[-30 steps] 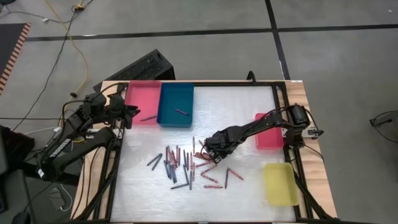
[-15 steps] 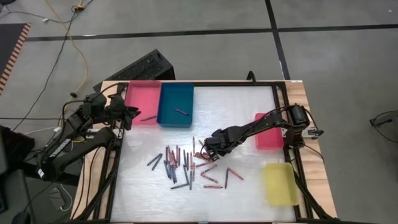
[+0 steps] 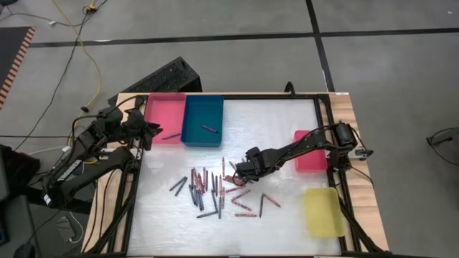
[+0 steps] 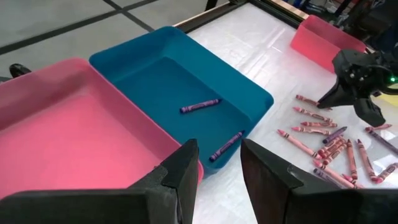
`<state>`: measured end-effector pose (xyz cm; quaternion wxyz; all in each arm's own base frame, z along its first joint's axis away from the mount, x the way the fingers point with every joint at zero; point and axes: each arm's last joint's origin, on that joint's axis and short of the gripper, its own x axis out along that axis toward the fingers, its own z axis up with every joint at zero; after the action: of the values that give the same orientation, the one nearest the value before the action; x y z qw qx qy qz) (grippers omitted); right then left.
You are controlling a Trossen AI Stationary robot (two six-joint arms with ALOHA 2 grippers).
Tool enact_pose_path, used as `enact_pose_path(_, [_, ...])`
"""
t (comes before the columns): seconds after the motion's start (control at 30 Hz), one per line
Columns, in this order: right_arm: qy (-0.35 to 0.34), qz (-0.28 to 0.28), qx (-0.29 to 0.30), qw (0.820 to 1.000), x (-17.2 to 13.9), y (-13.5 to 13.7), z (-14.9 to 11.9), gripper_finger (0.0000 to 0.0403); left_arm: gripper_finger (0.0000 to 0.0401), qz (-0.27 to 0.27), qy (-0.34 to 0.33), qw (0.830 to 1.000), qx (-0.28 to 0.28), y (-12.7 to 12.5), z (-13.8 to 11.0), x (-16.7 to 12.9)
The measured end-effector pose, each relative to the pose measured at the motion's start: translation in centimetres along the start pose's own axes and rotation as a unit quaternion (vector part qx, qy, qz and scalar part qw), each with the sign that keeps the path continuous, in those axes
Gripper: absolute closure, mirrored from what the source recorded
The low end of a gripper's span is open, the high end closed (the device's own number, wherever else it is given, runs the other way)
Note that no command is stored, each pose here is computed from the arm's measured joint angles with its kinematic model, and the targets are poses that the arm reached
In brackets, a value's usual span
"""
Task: Sort crayons
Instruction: Put the red crayon into the small red bin
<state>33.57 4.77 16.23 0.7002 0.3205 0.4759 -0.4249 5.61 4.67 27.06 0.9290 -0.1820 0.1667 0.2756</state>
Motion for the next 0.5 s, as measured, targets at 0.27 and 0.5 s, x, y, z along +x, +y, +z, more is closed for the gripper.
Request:
enact_pose_path(0.27, [-0.083, 0.016, 0.017, 0.996, -1.9, 1.6, -0.5, 0.0402, 0.0291, 0.000, -0.001, 1.000, 0.004, 0.0, 0.0, 0.0])
enact_pose_path(0.5, [-0.124, 0.006, -0.073, 0.990, -3.3, 2.2, 2.4, 0.0402, 0.0291, 0.014, -0.003, 1.000, -0.002, 0.1, 0.0, 0.0])
